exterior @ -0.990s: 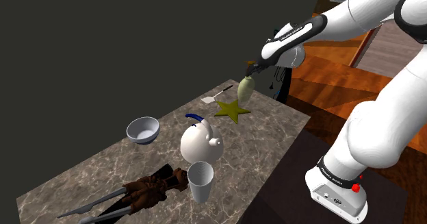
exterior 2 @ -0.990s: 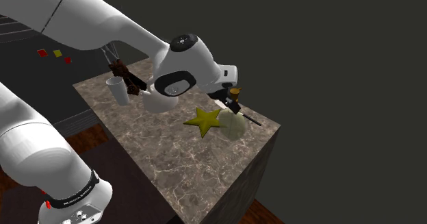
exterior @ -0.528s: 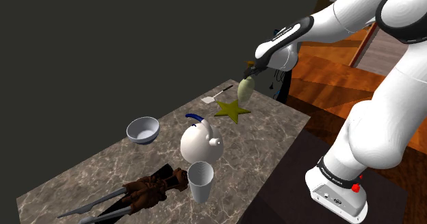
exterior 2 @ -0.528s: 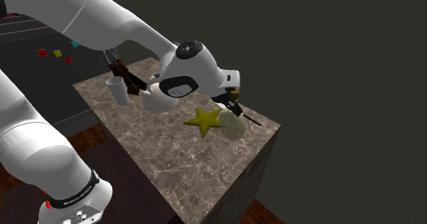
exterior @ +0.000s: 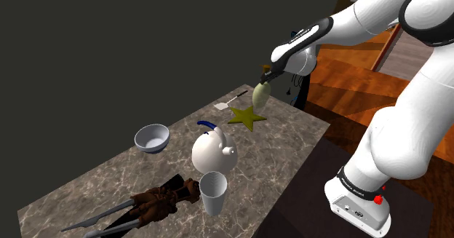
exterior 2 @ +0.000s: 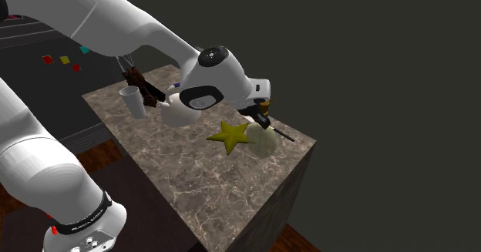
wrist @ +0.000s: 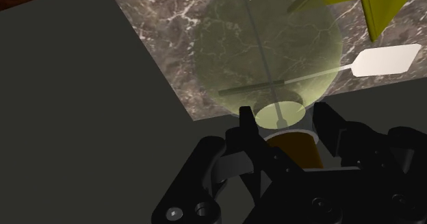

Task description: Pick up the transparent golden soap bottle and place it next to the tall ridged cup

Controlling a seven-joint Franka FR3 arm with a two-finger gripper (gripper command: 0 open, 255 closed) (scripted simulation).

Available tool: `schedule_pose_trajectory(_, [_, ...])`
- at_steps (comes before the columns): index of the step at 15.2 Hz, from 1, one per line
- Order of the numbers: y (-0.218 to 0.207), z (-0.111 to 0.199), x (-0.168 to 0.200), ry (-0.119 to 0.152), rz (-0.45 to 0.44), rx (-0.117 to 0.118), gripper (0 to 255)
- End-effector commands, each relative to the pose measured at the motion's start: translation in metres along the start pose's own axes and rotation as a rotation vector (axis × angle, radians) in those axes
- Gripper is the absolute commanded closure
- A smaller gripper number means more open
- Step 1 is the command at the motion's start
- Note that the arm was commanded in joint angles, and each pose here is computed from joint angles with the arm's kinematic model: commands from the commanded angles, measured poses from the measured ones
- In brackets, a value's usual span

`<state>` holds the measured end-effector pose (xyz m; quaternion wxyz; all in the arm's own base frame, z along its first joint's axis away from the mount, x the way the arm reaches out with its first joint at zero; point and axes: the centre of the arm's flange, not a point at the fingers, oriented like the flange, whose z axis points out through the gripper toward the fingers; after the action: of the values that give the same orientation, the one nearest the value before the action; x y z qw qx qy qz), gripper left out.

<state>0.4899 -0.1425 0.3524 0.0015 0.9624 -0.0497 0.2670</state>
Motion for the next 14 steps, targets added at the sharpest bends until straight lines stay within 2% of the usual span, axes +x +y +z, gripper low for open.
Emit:
schedule_pose_trajectory(1, [0.0,0.0,0.0,0.0,0.0,0.0,255])
schedule_pose_trajectory(6, [0.0,0.0,0.0,0.0,0.0,0.0,255])
schedule_pose_trajectory(14, [-0.001,-0.036,0.022,0.0,0.0,0.0,255])
